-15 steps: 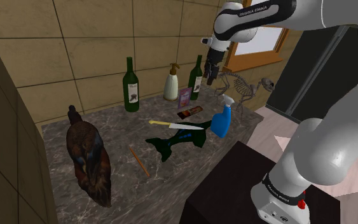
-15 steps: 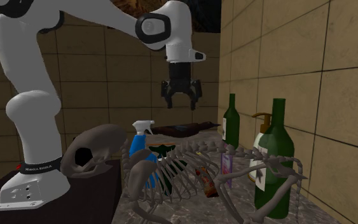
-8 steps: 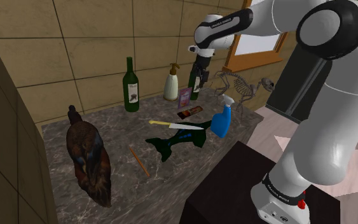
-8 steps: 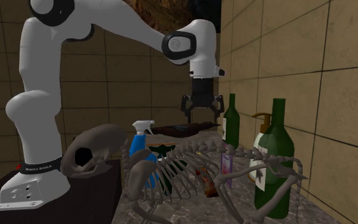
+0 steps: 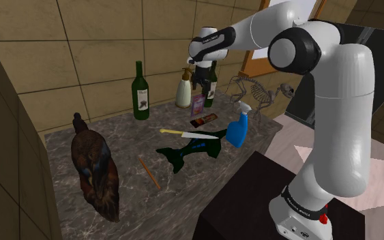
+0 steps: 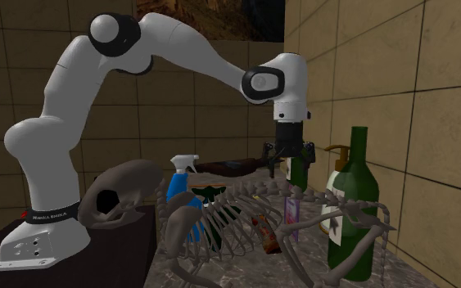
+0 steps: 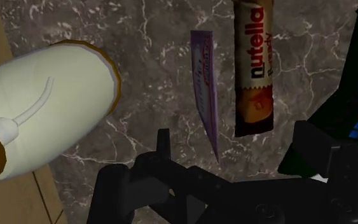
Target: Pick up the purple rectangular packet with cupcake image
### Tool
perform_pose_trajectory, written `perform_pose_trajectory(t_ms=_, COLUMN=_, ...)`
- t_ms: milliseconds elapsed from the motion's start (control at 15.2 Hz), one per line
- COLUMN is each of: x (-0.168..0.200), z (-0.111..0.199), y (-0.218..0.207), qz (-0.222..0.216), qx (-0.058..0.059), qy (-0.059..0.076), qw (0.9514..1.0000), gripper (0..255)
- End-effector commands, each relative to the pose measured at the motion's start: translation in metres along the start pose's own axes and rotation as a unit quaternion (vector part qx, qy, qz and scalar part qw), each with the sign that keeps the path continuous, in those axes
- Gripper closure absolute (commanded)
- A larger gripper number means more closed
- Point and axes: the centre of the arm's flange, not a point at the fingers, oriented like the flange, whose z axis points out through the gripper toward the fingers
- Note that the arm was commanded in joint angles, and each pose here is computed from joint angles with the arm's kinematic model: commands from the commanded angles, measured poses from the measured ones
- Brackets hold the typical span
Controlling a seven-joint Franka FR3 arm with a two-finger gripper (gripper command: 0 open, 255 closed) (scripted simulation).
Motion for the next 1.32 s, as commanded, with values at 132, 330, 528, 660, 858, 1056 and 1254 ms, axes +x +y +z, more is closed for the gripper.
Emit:
perform_pose_trajectory(t_ms=132, x=0.002, z=0.023, y=0.006, qz=-0.015, qx=0.0, qy=-0.003, qw=0.9999, gripper=0)
perform_pose_trajectory(t_ms=330, x=0.002, z=0.039, y=0.006, qz=-0.015, qx=0.0, qy=-0.003, qw=0.9999, gripper=0)
perform_pose_trajectory(t_ms=528, x=0.002, z=0.047, y=0.006, qz=-0.015, qx=0.0, qy=-0.003, qw=0.9999, gripper=0)
perform_pose_trajectory(t_ms=660, x=0.002, z=0.047, y=0.005, qz=-0.015, qx=0.0, qy=-0.002, qw=0.9999, gripper=255)
perform_pose_trajectory(t_ms=858, x=0.002, z=0.047, y=0.005, qz=-0.015, qx=0.0, qy=-0.002, qw=0.9999, gripper=255)
perform_pose_trajectory(t_ms=1056, x=0.002, z=0.047, y=0.005, qz=-0.015, qx=0.0, qy=-0.002, qw=0.9999, gripper=255)
perform_pose_trajectory(t_ms=1254, x=0.002, z=0.042, y=0.006, qz=-0.015, qx=0.0, qy=-0.003, qw=0.9999, gripper=255)
